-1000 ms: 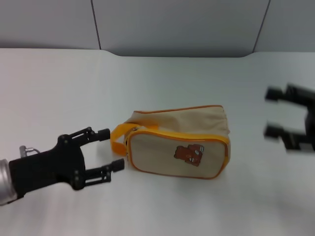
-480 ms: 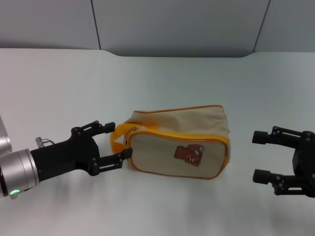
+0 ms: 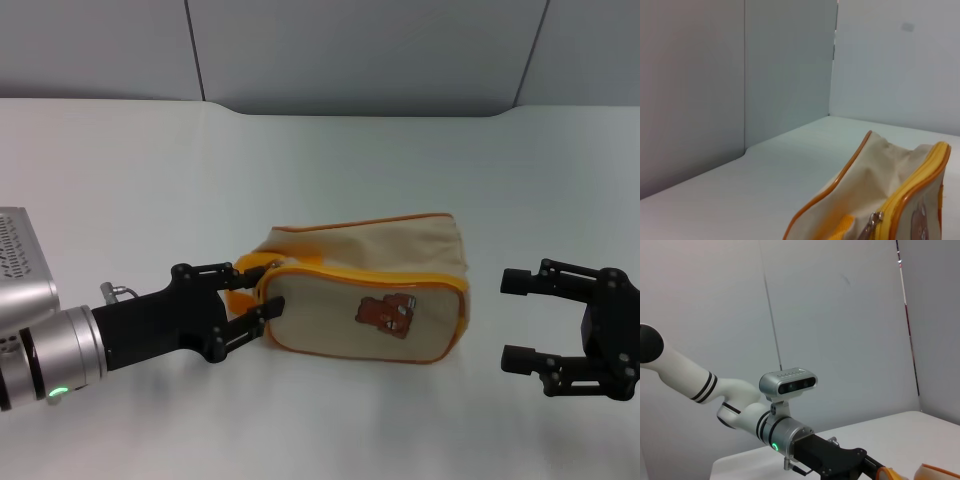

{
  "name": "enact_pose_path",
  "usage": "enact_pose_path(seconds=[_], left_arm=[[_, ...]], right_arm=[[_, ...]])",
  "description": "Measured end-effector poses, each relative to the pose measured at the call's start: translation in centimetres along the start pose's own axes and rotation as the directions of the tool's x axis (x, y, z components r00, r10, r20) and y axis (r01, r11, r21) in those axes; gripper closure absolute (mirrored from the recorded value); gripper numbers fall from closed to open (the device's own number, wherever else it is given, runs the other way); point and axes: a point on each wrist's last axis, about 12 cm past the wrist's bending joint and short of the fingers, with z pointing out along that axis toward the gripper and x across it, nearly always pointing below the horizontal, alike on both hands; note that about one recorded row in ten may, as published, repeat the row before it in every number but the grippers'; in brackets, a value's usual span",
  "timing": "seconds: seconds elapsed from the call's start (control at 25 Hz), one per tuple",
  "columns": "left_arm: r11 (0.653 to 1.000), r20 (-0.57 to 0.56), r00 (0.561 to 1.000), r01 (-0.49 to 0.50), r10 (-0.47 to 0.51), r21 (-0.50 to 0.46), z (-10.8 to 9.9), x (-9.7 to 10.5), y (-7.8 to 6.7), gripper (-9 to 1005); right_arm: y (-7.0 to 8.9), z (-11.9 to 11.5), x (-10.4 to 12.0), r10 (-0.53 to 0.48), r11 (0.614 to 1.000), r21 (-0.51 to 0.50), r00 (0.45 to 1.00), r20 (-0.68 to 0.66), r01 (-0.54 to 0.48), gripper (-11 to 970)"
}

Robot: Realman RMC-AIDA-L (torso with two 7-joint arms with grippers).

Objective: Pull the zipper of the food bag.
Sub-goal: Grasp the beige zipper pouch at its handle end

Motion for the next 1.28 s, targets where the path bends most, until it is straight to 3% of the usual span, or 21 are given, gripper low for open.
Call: enact_pose_path(seconds=[0.24,0.72,0.92,1.16,1.28], left_arm=[[1.0,0.005,1.0,-0.014,0.014,0.009,0.3,-0.2,0.0,685],[0.997,0.051,0.997,-0.067,0.065,0.04,0.2,-0.6,-0.4,835],[0.991,0.103,0.989,-0.112,0.104,0.075,-0.2,-1.3,-0.7,871],[0.982,0.138,0.979,-0.163,0.149,0.1,-0.6,-2.3,-0.4,882],[0.973,0.158,0.972,-0.195,0.176,0.119,-1.1,-3.0,-0.1,882]], right_arm=[[-0.1,0.0,0.0,0.0,1.0,0.004,1.0,-0.002,0.0,142],[-0.5,0.6,-0.5,-0.015,1.0,0.003,1.0,0.012,0.015,142],[-1.5,1.8,-1.6,-0.058,0.998,0.025,0.997,0.05,0.057,143],[-3.0,4.7,-2.4,-0.17,0.983,0.076,0.985,0.023,0.168,143],[-3.5,6.4,-2.2,-0.288,0.954,0.091,0.958,0.005,0.287,143]])
